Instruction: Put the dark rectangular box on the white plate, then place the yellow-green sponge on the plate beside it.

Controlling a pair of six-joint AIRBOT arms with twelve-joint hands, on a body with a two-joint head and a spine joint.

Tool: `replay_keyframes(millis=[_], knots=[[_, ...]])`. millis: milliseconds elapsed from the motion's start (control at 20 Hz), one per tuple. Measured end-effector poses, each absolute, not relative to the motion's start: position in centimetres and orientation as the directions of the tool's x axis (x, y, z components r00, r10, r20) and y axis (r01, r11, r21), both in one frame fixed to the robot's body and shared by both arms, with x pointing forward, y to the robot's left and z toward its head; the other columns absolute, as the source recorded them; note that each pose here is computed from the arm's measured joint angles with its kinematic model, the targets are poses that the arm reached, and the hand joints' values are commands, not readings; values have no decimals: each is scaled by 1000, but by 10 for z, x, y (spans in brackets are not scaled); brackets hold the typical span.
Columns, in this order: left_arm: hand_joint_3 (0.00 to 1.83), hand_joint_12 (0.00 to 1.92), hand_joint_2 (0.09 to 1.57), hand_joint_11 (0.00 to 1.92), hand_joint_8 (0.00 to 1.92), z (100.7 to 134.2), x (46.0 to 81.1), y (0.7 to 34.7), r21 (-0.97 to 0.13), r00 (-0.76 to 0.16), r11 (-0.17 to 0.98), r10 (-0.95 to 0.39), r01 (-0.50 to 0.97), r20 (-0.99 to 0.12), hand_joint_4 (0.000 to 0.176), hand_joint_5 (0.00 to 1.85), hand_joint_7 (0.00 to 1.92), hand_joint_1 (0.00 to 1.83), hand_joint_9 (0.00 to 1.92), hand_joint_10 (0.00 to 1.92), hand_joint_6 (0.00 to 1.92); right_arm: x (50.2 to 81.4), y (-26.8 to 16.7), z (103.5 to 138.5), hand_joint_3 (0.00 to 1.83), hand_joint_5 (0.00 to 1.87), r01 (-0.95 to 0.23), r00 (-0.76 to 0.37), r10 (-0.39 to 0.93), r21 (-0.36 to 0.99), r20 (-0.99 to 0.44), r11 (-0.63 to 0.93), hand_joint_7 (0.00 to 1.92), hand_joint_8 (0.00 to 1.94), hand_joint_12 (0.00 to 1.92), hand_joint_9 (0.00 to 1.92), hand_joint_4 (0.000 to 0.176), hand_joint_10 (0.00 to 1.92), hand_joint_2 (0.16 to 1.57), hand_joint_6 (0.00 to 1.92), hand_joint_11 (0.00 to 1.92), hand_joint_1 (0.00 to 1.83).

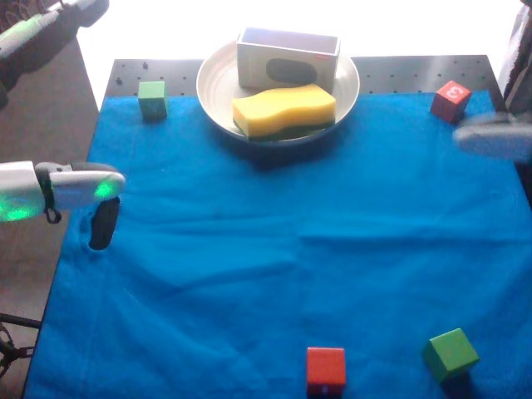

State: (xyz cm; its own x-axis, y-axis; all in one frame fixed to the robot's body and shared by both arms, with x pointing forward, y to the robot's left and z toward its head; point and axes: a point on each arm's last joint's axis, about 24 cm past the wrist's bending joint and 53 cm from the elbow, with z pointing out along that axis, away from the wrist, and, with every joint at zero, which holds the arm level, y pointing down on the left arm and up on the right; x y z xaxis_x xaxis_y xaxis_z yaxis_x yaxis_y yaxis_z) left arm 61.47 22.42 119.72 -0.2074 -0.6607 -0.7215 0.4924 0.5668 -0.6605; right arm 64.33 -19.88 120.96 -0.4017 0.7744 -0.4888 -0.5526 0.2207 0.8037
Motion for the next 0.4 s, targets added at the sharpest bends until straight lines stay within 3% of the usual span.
replay_keyframes(millis=[50, 100, 200, 250, 300, 400], knots=[[20, 308, 846, 14, 0, 1201, 612, 224, -662, -198, 555, -672, 503, -714, 146, 49, 0, 754, 4, 0, 3, 633, -210, 1202, 5, 0, -533, -389, 784, 812, -484, 236, 0, 0, 0, 0, 156, 0, 822, 0, 0, 889], [17, 401, 861, 2, 0, 1204, 610, 223, -660, -192, 548, -677, 514, -711, 139, 45, 0, 749, 0, 0, 1, 623, -223, 1199, 0, 0, -518, -373, 799, 820, -472, 243, 0, 0, 0, 0, 172, 0, 808, 0, 0, 882], [5, 561, 867, 0, 0, 1203, 604, 222, -671, -195, 536, -688, 512, -699, 137, 45, 0, 722, 0, 0, 1, 607, -248, 1201, 0, 0, -510, -311, 832, 819, -459, 262, 21, 8, 0, 0, 176, 0, 750, 0, 0, 815], [7, 639, 888, 0, 0, 1201, 600, 222, -678, -197, 531, -694, 508, -692, 141, 50, 0, 684, 0, 0, 1, 601, -260, 1202, 0, 0, -510, -278, 852, 820, -443, 260, 17, 5, 0, 0, 176, 0, 743, 0, 0, 777], [8, 636, 919, 0, 0, 1197, 594, 223, -685, -203, 529, -698, 501, -687, 165, 26, 0, 594, 0, 0, 0, 597, -267, 1203, 0, 0, -504, -255, 866, 824, -429, 260, 20, 5, 0, 0, 176, 0, 738, 0, 0, 752], [7, 612, 938, 0, 0, 1191, 586, 226, -701, -214, 521, -707, 487, -674, 174, 21, 8, 574, 0, 0, 0, 595, -267, 1201, 0, 0, -500, -252, 867, 825, -429, 263, 17, 3, 0, 0, 174, 0, 731, 0, 0, 740]])
